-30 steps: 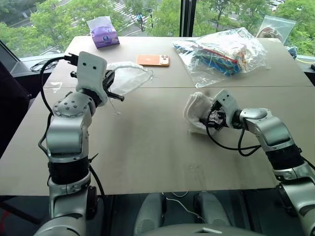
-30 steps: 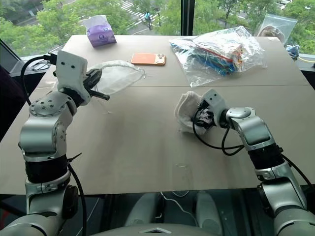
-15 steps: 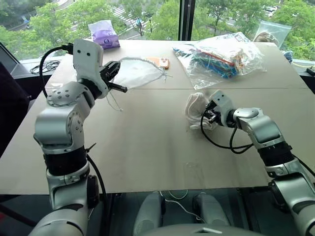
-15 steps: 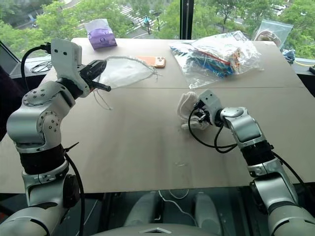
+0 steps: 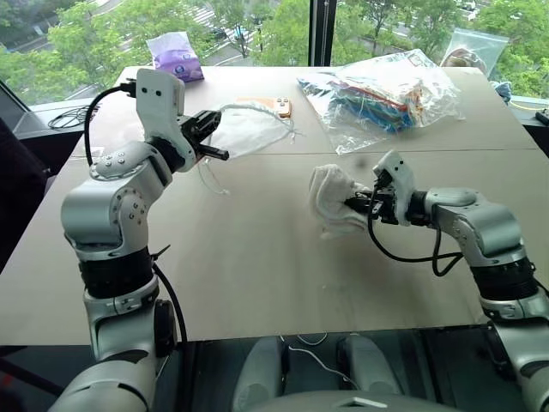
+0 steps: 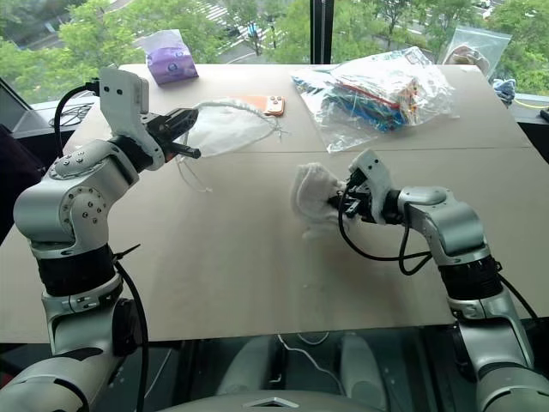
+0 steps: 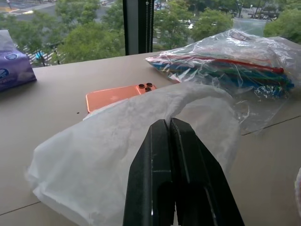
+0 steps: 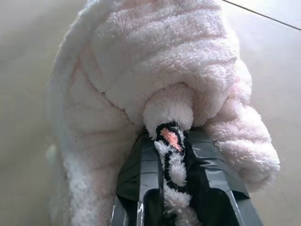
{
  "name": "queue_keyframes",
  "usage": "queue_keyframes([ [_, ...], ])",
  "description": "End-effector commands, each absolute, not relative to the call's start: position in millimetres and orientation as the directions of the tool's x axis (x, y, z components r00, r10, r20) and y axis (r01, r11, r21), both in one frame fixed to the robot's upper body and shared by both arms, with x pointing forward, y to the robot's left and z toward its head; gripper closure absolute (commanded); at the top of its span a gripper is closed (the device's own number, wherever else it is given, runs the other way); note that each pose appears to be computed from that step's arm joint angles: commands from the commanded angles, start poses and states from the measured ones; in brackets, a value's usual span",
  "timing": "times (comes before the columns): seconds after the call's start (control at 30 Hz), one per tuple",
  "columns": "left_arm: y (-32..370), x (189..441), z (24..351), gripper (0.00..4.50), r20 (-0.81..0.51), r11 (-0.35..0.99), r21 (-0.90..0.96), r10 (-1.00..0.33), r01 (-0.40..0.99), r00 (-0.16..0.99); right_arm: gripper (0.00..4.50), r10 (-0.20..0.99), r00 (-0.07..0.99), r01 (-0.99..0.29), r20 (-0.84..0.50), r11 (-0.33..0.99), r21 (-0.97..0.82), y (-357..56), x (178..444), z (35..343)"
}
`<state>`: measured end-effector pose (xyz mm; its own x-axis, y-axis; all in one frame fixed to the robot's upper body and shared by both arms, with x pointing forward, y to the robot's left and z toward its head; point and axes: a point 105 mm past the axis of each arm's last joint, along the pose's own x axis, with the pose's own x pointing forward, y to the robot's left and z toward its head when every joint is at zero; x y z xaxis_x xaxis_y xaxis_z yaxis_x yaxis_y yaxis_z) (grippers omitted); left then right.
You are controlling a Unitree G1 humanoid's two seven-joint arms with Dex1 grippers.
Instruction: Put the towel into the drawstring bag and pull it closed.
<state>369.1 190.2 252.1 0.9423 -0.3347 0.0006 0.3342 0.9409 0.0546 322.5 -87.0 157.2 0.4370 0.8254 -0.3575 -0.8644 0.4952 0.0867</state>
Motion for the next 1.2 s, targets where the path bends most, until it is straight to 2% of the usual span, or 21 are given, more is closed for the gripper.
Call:
queue_keyframes([
  [0.03,171.4,363.0,248.2,4.50,0.014,0.902,0.079,-0.427,0.425,0.904,4.49,0.901,0.355,-0.907,-0.251,0.397,0.139,-59.2,302.2,185.3],
  [0.17,152.1,351.6,245.0,4.50,0.043,0.836,0.045,-0.549,0.547,0.835,4.49,0.908,0.342,-0.895,-0.242,0.393,0.211,-34.0,299.6,184.6],
  [0.4,124.4,325.7,224.8,4.50,0.001,0.715,0.078,-0.697,0.694,0.717,4.49,0.834,0.442,-0.823,-0.331,0.524,0.221,-33.5,324.4,170.8],
  [0.6,115.4,308.5,201.5,4.50,-0.096,0.630,0.144,-0.758,0.763,0.645,4.49,0.808,0.463,-0.796,-0.365,0.560,0.230,-39.6,331.6,165.6],
  [0.7,109.8,307.9,200.9,4.50,-0.084,0.618,0.148,-0.770,0.772,0.633,4.49,0.798,0.460,-0.775,-0.389,0.575,0.262,-41.3,329.8,158.1],
  [0.8,104.2,304.3,198.4,4.50,-0.085,0.601,0.138,-0.785,0.787,0.614,4.49,0.813,0.510,-0.712,-0.282,0.583,0.392,-34.6,338.1,168.9],
  [0.93,104.7,305.4,199.2,4.50,-0.078,0.611,0.137,-0.778,0.780,0.623,4.49,0.768,0.618,-0.650,-0.165,0.618,0.442,-32.9,349.7,174.5],
  [1.07,99.2,307.9,206.0,4.50,-0.050,0.611,0.109,-0.784,0.784,0.618,4.49,0.740,0.672,-0.581,0.033,0.499,0.643,-22.3,348.6,189.7],
  [1.2,93.3,312.0,212.2,4.50,-0.005,0.615,0.047,-0.788,0.787,0.616,4.49,0.668,0.732,-0.505,0.133,0.402,0.764,-20.2,350.0,194.9],
])
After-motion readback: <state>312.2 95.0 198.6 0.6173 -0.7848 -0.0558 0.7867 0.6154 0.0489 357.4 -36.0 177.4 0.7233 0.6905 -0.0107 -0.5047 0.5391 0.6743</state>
